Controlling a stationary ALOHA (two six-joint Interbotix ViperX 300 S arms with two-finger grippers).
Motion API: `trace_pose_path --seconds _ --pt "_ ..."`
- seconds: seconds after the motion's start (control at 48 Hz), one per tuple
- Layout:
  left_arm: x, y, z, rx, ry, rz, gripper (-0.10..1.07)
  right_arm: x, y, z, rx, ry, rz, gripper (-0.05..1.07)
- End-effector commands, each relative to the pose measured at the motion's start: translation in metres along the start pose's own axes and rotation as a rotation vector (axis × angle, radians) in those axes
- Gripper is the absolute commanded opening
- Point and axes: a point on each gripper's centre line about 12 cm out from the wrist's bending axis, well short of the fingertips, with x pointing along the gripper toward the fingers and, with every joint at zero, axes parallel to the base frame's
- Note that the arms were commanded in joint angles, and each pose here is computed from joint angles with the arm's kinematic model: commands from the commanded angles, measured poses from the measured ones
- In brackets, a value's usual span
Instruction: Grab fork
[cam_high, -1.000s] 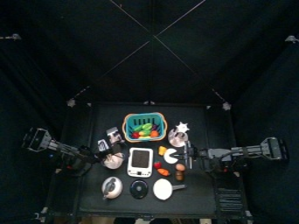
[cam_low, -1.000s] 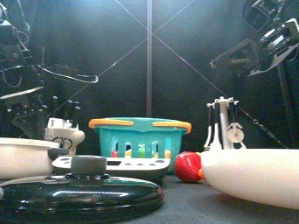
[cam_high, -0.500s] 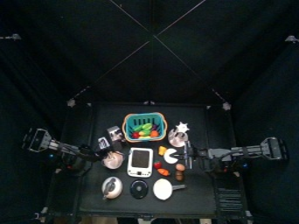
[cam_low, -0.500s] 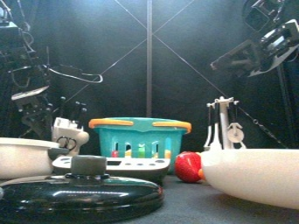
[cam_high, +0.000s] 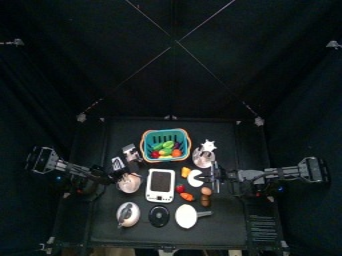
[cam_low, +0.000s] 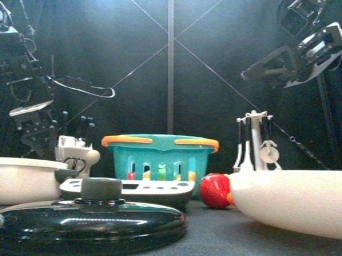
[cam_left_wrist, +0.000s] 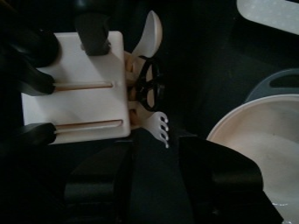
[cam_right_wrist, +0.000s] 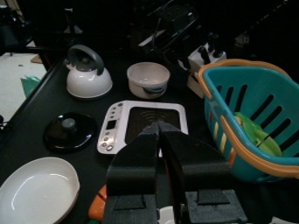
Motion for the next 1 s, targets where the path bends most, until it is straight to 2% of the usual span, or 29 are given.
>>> trace_pose_path --seconds 0.0,0.375,0.562,0.979 --pt "-0.004 0.000 0.006 -0.012 -0.017 -0.003 0.76 0.001 0.000 0.005 0.002 -0.017 -0.001 0.02" --pt "-0.010 -0.004 0.010 -0.006 -0.036 -0.014 0.76 0.001 0.000 0.004 0.011 -0.014 -0.001 0.02" --pt "-0.014 -0.005 0.016 -0.011 -0.054 -0.022 0.76 0.001 0.000 0.004 0.010 -0.014 -0.001 0.02" --pt "-0.012 -0.005 0.012 -0.007 -0.044 -0.023 0.74 0.003 0.000 0.000 0.012 0.003 -0.002 0.02"
